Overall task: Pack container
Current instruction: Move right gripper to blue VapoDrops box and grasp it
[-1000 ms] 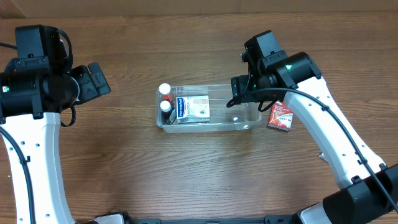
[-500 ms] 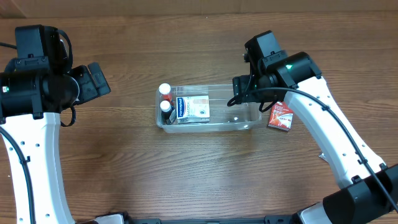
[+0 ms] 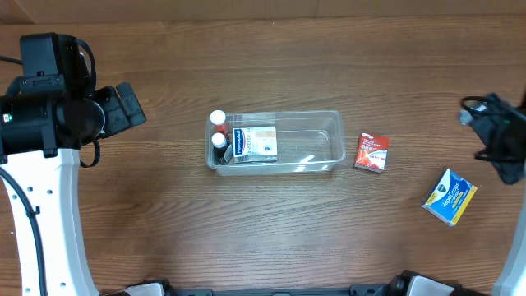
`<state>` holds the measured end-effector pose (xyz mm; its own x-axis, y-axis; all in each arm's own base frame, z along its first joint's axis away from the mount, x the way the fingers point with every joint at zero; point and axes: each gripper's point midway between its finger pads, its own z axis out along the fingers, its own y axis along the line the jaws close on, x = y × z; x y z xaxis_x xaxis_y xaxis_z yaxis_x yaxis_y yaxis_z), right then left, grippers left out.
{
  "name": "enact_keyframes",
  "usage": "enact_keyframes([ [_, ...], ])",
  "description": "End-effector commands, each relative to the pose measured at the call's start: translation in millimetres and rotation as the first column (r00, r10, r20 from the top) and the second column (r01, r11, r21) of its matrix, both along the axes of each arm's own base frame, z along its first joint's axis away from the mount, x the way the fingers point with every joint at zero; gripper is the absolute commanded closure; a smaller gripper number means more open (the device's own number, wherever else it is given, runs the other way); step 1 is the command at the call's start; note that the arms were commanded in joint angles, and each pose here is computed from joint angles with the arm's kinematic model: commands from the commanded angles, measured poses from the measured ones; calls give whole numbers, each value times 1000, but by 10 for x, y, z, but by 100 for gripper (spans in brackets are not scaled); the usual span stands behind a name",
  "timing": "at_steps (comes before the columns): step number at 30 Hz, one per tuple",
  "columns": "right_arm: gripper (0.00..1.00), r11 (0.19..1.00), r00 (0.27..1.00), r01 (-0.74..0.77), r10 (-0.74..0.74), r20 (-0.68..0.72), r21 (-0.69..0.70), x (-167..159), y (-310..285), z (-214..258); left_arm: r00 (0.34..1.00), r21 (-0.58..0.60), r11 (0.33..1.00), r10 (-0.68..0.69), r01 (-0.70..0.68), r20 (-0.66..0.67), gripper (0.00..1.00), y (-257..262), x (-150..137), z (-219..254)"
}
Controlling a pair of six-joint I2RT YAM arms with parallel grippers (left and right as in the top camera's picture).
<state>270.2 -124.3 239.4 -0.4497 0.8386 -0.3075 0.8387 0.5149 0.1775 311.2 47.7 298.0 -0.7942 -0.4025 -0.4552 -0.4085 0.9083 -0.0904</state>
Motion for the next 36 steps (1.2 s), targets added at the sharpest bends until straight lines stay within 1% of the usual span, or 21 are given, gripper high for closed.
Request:
enact_keyframes([
  [1, 0, 996, 993, 76, -72, -96, 40, -229, -260, -478, 1000, 3, 1000, -15, 15, -8, 0, 7, 8, -30],
  [3, 0, 988, 981, 142, -133, -139, 60, -376, -408, -796, 1000, 3, 1000, -15, 15, -8, 0, 7, 8, -30],
  [7, 0, 995, 978, 63, -47, -201, 74, -451, -494, -1262, 1000, 4, 1000, -15, 15, -4, 0, 8, 17, -25],
  [12, 0, 992, 964, 51, -18, -267, 119, -472, -473, -1638, 1000, 2, 1000, -16, 16, 6, 0, 4, 39, -14],
  [15, 0, 988, 961, 19, 24, -274, 153, -438, -445, -1809, 1000, 2, 1000, -16, 16, 7, 0, 5, 41, -13],
  [18, 0, 985, 953, 20, 33, -301, 173, -455, -432, -2002, 1000, 3, 1000, -16, 16, 9, 0, 6, 47, -10],
  [21, 0, 978, 949, -4, 70, -306, 210, -440, -389, -2124, 1000, 3, 1000, -16, 16, 11, 0, 6, 51, -8],
  [27, 0, 965, 931, 10, 86, -356, 261, -472, -348, -2372, 1000, 4, 1000, -16, 16, 14, 0, 8, 56, -5],
  [30, 1, 964, 928, 13, 87, -361, 265, -478, -343, -2392, 1000, 4, 1000, -16, 16, 13, 0, 8, 56, -5],
  [31, 3, 964, 928, 13, 87, -361, 265, -477, -344, -2392, 1000, 3, 1000, -17, 16, 13, 0, 7, 56, -5],
  [36, 4, 964, 928, 14, 87, -361, 266, -478, -342, -2392, 1000, 4, 1000, -17, 17, 13, 0, 8, 56, -5],
])
